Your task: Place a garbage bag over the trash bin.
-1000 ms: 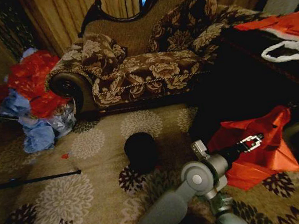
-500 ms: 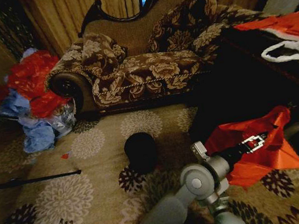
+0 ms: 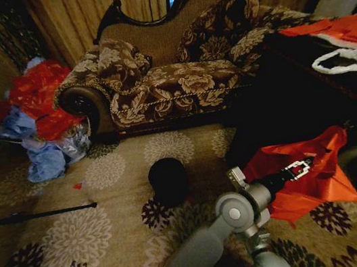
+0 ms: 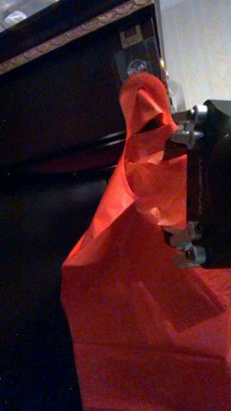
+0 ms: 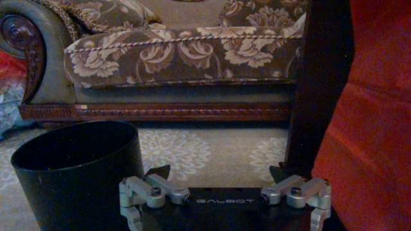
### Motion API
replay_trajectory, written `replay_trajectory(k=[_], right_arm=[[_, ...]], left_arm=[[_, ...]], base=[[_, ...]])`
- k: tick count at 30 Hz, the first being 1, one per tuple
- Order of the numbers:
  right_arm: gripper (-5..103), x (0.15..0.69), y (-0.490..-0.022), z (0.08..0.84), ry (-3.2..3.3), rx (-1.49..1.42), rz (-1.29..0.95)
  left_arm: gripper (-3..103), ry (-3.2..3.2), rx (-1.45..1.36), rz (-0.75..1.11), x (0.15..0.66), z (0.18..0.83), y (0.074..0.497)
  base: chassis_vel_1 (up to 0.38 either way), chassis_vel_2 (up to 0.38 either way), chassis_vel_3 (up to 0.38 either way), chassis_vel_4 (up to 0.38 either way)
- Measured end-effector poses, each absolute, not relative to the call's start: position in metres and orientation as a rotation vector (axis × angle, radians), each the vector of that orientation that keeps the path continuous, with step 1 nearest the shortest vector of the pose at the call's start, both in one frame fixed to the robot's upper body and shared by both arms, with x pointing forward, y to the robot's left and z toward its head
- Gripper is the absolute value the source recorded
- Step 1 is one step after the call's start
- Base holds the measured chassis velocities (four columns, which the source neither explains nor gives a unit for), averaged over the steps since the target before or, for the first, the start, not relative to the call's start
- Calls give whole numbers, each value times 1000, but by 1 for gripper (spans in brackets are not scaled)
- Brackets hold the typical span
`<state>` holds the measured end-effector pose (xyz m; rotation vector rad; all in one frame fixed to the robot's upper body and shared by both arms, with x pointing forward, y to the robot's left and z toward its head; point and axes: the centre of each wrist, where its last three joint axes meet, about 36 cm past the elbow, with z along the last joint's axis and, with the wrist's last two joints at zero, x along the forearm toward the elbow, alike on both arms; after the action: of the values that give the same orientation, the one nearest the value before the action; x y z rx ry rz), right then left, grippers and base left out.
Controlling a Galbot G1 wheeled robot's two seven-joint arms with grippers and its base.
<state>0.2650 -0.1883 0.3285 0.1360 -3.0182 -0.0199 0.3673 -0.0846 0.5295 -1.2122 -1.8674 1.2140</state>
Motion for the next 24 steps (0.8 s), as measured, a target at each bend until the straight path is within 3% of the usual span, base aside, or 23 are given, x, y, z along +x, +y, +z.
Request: replay_trajectory(k=[7, 12, 14, 16, 20, 21, 24], right_arm=[[100, 264, -190, 328, -3016, 133, -8], [100, 263, -186, 326, -3012, 145, -8], [100, 263, -184, 326, -3009, 154, -11], [100, 263, -183, 325, -3008, 157, -12], [100, 262, -184, 325, -3006, 162, -3], [100, 262, -184, 325, -3006, 162, -3], [100, 262, -184, 324, -3003, 167, 4]], left_arm=[[62, -1862, -1245, 1212, 363, 534, -85], [48, -1864, -1250, 1211, 364, 532, -86], [38, -1871, -1250, 1207, 366, 530, -87], [38, -1873, -1250, 1205, 366, 530, -87], [16, -1885, -1251, 1200, 370, 530, -88], [16, -1885, -1251, 1200, 370, 530, -88], [2, -1887, -1255, 1198, 372, 529, -88]], base=[[0, 0, 0, 0], [0, 0, 0, 0], [0, 0, 0, 0], [0, 0, 0, 0], [0, 0, 0, 0], [0, 0, 0, 0], [0, 0, 0, 0]])
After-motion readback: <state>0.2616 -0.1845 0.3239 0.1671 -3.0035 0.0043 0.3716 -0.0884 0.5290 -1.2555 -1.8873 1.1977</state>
